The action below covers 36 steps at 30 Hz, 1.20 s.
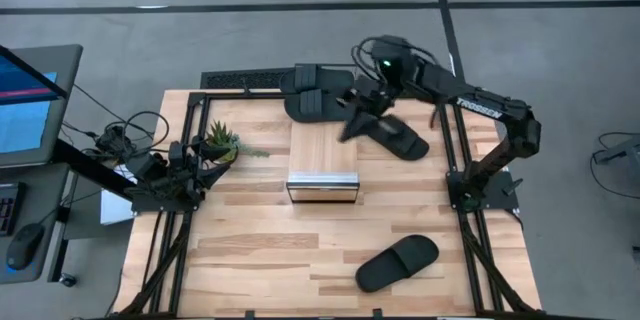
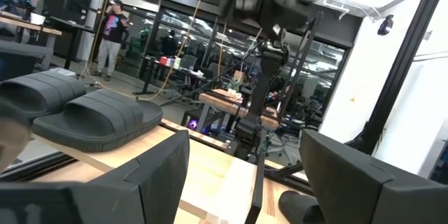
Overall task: Pick and place slides into the shelf
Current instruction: Put the top black slide on the shelf
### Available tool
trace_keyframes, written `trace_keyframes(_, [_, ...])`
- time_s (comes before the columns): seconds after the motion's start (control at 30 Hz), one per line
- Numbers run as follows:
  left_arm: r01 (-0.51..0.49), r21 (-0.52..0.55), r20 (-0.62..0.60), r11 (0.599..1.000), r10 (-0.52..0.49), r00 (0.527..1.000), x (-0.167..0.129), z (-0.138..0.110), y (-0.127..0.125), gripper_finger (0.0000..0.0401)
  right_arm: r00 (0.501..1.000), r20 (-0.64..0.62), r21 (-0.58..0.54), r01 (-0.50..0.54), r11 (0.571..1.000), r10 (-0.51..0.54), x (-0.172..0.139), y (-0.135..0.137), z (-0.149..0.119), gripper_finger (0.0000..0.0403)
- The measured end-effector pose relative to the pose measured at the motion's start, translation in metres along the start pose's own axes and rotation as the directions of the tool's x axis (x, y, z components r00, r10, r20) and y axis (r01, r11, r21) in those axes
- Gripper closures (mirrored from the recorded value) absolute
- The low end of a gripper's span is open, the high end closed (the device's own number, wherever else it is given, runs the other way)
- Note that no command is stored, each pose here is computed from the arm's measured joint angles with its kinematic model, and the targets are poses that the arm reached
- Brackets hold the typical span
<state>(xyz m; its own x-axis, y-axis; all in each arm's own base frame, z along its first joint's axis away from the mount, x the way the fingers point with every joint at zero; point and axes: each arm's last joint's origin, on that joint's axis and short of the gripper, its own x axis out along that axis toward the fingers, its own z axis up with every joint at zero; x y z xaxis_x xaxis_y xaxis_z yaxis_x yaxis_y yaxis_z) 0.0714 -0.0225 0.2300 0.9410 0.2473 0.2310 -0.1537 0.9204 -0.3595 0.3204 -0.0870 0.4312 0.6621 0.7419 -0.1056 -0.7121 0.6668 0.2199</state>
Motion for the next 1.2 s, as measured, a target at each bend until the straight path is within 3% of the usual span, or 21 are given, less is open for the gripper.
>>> trace_keyframes(0.07, [0.000,-0.011,-0.002,1.000,0.000,1.000,0.000,0.000,0.000,0.0143,0.983,0.092,-0.018,0.160,0.987,-0.158,0.006,0.005,0.017,0.0403])
trace_keyframes(0.23, [0.000,-0.010,-0.003,1.000,0.000,1.000,0.000,0.000,0.000,0.0143,0.871,0.334,-0.045,0.397,0.917,-0.360,0.005,0.026,0.049,0.0403])
trace_keyframes(0.43, [0.000,-0.002,-0.003,1.000,0.000,1.000,0.000,0.000,0.000,0.0143,0.747,0.293,0.010,0.623,0.783,-0.598,0.021,0.056,0.042,0.0403])
trace_keyframes(0.63, [-0.006,0.001,-0.003,1.000,0.006,1.000,0.000,0.000,0.000,0.0143,0.619,0.346,0.102,0.722,0.684,-0.705,0.037,0.086,0.011,0.0403])
trace_keyframes(0.77, [-0.008,0.012,-0.020,1.000,0.008,1.000,0.000,-0.003,0.001,0.0143,0.547,0.419,0.174,0.734,0.656,-0.724,0.042,0.101,-0.023,0.0403])
trace_keyframes(0.87, [-0.009,0.032,-0.040,0.999,0.011,0.999,0.000,-0.005,0.001,0.0143,0.527,0.463,0.219,0.711,0.668,-0.712,0.040,0.109,-0.047,0.0403])
trace_keyframes(0.97, [-0.012,0.055,-0.060,0.998,0.015,0.998,0.000,-0.008,0.001,0.0143,0.545,0.458,0.231,0.689,0.686,-0.702,0.041,0.117,-0.068,0.0403])
trace_keyframes(1.2, [-0.012,0.065,-0.070,0.998,0.016,0.997,0.000,-0.009,0.002,0.0143,0.556,0.341,0.246,0.726,0.643,-0.758,0.043,0.137,-0.097,0.0403])
